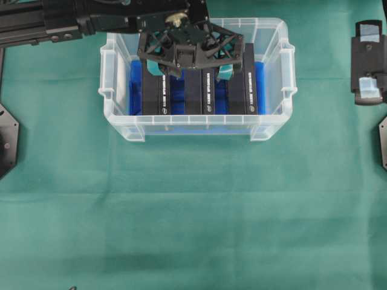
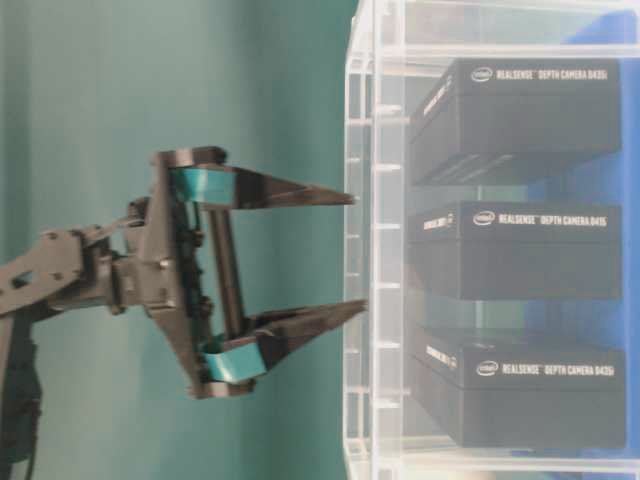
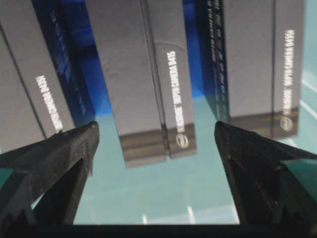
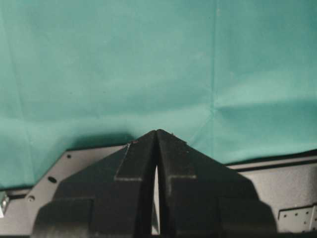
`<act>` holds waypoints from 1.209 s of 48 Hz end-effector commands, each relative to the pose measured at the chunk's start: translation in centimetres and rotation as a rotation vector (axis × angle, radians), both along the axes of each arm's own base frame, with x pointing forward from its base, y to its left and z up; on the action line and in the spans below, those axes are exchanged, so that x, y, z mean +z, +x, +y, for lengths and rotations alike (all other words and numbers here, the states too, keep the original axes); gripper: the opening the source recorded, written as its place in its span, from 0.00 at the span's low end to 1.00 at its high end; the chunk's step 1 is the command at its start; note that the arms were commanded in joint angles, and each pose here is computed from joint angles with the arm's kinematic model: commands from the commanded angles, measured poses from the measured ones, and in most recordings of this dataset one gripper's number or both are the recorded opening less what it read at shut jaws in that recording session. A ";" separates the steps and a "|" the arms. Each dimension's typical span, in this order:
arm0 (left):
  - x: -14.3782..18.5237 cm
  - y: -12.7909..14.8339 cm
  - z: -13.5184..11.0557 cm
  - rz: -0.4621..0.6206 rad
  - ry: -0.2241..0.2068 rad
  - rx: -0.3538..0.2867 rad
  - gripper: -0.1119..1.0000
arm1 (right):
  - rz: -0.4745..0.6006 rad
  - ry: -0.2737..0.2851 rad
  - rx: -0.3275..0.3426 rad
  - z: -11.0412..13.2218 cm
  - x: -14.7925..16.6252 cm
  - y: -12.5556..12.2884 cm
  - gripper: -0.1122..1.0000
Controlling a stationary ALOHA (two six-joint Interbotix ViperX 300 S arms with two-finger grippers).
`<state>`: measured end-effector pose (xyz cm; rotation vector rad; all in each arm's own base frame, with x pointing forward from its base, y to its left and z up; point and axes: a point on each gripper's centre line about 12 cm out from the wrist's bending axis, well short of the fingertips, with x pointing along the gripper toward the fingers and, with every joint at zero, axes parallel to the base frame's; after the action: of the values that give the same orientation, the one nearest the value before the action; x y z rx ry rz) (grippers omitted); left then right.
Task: Take the box out of the case with the left arm.
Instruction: 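Lower the left gripper and close it on the middle box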
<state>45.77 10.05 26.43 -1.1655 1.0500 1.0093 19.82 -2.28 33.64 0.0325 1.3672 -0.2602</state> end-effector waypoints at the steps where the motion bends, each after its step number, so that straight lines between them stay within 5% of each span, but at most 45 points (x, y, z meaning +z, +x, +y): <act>1: 0.7 0.1 -0.1 -0.043 0.013 0.000 0.96 | -0.022 -0.003 -0.001 0.0 0.5 0.1 0.10; 58: -5.9 0.0 1.1 -0.015 0.013 0.039 0.96 | -0.050 -0.004 0.003 0.0 0.4 0.5 0.10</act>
<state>45.76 10.99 19.34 -1.1807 1.0417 1.0512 20.24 -2.28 33.68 0.0316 1.3324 -0.2546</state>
